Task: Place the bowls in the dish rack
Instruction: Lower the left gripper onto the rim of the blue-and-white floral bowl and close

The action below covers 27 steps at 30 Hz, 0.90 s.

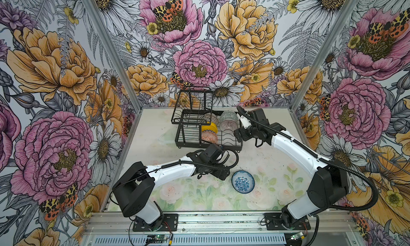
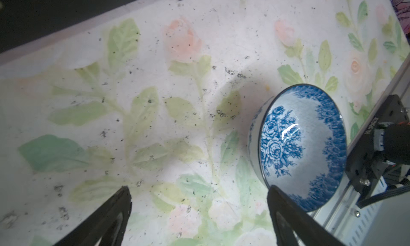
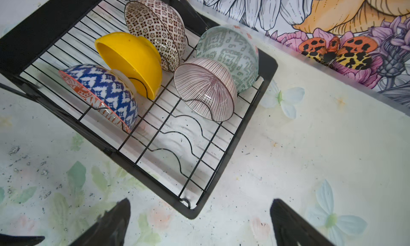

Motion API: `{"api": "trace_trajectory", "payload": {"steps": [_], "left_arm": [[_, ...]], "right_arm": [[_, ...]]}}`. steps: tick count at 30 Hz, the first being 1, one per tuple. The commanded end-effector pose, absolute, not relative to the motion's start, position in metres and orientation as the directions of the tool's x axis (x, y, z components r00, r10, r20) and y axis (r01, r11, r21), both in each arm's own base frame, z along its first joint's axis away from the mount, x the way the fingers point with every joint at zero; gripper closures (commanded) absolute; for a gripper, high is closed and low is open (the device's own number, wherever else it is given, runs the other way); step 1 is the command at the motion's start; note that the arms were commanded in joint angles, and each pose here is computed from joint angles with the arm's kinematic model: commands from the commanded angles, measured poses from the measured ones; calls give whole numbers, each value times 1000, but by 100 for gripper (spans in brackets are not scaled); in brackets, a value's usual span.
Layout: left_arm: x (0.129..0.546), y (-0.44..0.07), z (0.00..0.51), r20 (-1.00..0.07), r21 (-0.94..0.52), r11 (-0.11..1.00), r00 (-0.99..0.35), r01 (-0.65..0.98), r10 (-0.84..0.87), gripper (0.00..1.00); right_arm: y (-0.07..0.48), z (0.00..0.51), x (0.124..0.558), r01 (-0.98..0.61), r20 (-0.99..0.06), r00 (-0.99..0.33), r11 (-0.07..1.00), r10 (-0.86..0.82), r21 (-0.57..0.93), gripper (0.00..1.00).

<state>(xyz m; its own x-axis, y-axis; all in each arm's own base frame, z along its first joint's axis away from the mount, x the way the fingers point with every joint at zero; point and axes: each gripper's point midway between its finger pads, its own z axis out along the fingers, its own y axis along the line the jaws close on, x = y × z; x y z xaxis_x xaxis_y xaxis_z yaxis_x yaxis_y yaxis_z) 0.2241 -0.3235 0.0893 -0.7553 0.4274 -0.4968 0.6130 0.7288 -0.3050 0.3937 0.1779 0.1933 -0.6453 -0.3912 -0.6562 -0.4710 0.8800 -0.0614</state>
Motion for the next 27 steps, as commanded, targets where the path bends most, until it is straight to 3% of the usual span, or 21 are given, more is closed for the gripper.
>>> {"api": "trace_trajectory", "payload": {"steps": [1,9,17,27], "left_arm": [[224,-350,109,-540,-362,674,-734,644,412,8],[210,-374,92,-499,-357,641,-719,679,484,30],[211,-384,87,-482,-353,639,-719,683,501,45],[207,-395,75,-449,-369,639,-731,676,514,58]], "right_arm": [[175,197,396,-452,-658,-654,890,-373,-55,1],[173,191,395,-448,-647,-663,892,-376,-58,1],[173,185,395,-451,-636,-671,891,-380,-57,1],[171,182,394,-445,-630,-676,893,-382,-64,1]]}}
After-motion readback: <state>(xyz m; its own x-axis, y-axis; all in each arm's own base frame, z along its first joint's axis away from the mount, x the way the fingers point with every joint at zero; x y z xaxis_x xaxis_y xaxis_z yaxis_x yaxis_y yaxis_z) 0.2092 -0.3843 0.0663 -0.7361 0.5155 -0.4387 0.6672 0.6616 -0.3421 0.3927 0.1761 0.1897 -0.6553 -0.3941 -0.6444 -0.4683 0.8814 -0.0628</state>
